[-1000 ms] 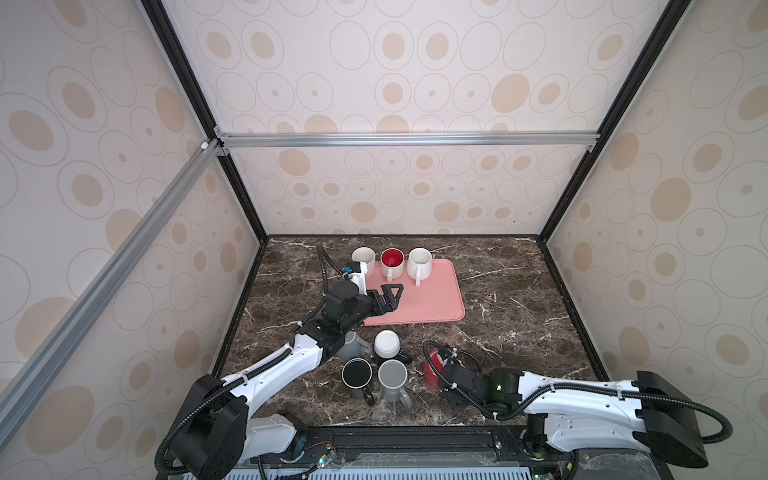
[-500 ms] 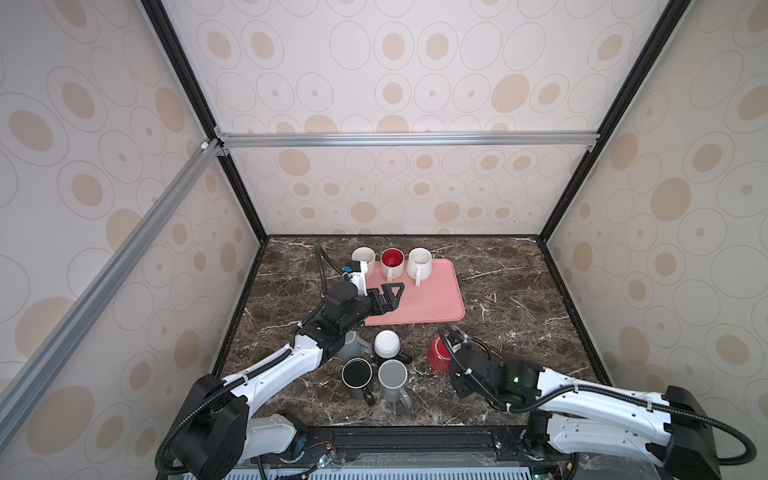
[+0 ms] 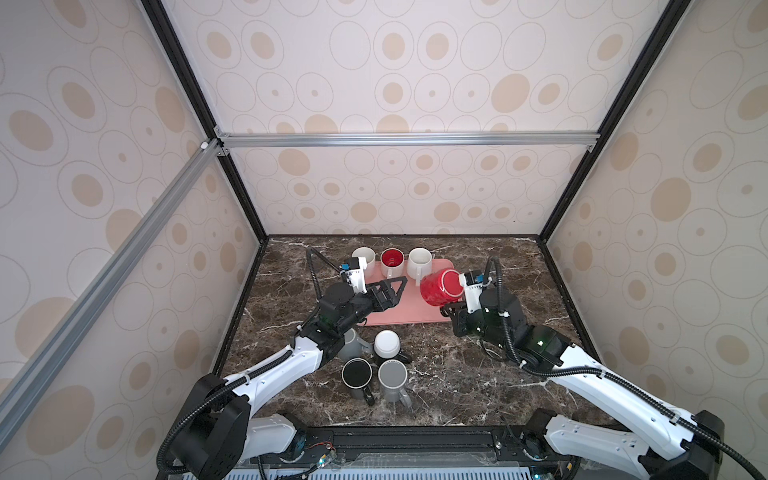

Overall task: Turn the mug right side up
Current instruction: 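Lift the red mug with the right gripper toward the left gripper, then close the left gripper on the red mug while the right gripper opens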

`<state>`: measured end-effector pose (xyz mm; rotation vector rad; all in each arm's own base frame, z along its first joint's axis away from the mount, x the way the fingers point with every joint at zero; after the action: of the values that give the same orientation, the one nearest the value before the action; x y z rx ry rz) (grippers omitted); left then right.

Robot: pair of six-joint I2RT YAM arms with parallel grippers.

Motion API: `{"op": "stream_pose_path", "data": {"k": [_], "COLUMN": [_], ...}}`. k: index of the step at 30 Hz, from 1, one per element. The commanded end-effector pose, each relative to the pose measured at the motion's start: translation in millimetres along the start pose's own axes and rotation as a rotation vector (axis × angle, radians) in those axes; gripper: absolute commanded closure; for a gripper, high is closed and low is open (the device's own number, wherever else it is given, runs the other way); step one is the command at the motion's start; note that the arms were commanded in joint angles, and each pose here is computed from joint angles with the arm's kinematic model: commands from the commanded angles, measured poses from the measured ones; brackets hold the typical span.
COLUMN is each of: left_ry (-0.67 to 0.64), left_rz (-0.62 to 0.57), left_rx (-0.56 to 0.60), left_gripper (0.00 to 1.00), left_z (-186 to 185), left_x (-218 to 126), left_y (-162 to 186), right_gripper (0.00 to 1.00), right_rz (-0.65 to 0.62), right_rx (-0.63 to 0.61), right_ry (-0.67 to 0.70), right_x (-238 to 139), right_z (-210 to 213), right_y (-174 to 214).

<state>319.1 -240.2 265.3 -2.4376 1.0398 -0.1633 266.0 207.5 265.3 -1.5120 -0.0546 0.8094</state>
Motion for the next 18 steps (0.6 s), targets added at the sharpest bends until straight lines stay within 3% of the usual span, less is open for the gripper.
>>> {"op": "stream_pose_path", "data": {"k": [1,7,13,18], "left_ry": [0.157,0.339,0.462,0.54], "left_rz": [-0.005,-0.007,0.01,0.033], "left_rx": [0.018,0.046,0.052,0.036], "left_gripper": [0.02,0.04,0.24,0.32], "left_z": [-34,-64,-81,-92], "left_x": [-1,-13,-23,-24], "left_y": [-9,-8,-4,-3], "right_gripper": [1.0,1.0,1.0,1.0], "right_rz": [-0.246,-0.387,-0.496,-0.549], "right_rx": [0.071,0.166,0.223,0.249], "right_ry": [-0.156,-0.295,-0.37,-0.485], "right_x": [-6,-6,-17,-27], "right_z": [17,27,33,46], "right_y": [-69,-108,-131,-144]}}
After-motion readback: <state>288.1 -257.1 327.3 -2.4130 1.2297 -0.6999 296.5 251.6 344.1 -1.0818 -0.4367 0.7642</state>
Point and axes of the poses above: each gripper's point midway between its finger pads, its own x axis out along the fingers, its own z axis along the line the jaws close on, y = z × x, the point moved 2 cm from there along -x, back along the fingers, and after that the axes turned 13 degrees about -x, right-handed, at the moved point
